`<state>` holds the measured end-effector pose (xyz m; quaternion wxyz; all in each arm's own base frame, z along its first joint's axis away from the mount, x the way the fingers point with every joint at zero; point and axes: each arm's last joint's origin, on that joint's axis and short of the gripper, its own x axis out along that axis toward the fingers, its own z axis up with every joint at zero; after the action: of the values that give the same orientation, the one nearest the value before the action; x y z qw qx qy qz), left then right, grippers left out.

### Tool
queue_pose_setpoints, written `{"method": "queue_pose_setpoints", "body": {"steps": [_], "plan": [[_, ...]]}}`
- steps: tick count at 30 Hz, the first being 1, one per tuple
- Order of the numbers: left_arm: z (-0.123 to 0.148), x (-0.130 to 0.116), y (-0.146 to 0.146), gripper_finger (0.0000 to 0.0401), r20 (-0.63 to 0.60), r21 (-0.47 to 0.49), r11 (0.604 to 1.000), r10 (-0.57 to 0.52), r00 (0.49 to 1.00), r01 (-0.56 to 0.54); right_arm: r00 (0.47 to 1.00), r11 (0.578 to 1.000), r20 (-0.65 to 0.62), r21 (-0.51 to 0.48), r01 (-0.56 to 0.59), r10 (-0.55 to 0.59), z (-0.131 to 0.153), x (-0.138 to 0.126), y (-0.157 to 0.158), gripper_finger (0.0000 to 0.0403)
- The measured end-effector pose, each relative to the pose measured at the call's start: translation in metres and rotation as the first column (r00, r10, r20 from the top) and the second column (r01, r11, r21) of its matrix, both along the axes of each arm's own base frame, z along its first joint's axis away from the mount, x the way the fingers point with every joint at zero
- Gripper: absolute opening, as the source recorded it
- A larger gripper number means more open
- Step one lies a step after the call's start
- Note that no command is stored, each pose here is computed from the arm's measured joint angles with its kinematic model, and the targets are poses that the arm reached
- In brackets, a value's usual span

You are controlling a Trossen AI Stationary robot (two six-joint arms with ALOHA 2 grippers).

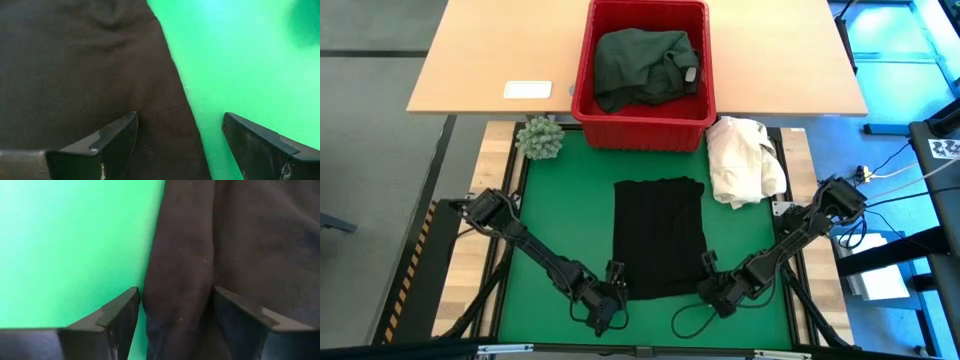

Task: Fold laundry
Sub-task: Fold the black shirt

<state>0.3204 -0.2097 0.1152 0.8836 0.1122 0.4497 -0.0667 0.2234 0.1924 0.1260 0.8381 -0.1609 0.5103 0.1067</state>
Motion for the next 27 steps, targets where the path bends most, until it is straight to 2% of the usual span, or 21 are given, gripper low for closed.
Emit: {"method": "queue_pose_setpoints", "body": {"steps": [4,12,23,27], "plan": [[0.000,-0.001,-0.002,0.0264,0.010,0.024,1.000,-0.013,1.000,0.013,1.000,1.000,-0.003,0.006,-0.003,0.003,0.000,0.000,0.000,0.0211],[-0.001,-0.002,-0.001,0.0184,0.003,0.038,0.999,-0.008,1.000,0.008,1.000,1.000,0.007,0.013,-0.003,0.003,0.000,0.001,0.001,0.0120],[-0.003,0.004,0.015,0.0014,0.042,0.098,0.983,0.150,0.988,-0.154,0.999,1.000,0.024,0.019,0.024,-0.024,0.001,0.002,0.001,0.0034],[0.000,0.003,0.015,0.0006,0.024,0.068,0.989,0.130,0.991,-0.131,0.998,0.996,0.022,0.069,0.057,-0.058,0.008,0.000,-0.001,0.0009]]}}
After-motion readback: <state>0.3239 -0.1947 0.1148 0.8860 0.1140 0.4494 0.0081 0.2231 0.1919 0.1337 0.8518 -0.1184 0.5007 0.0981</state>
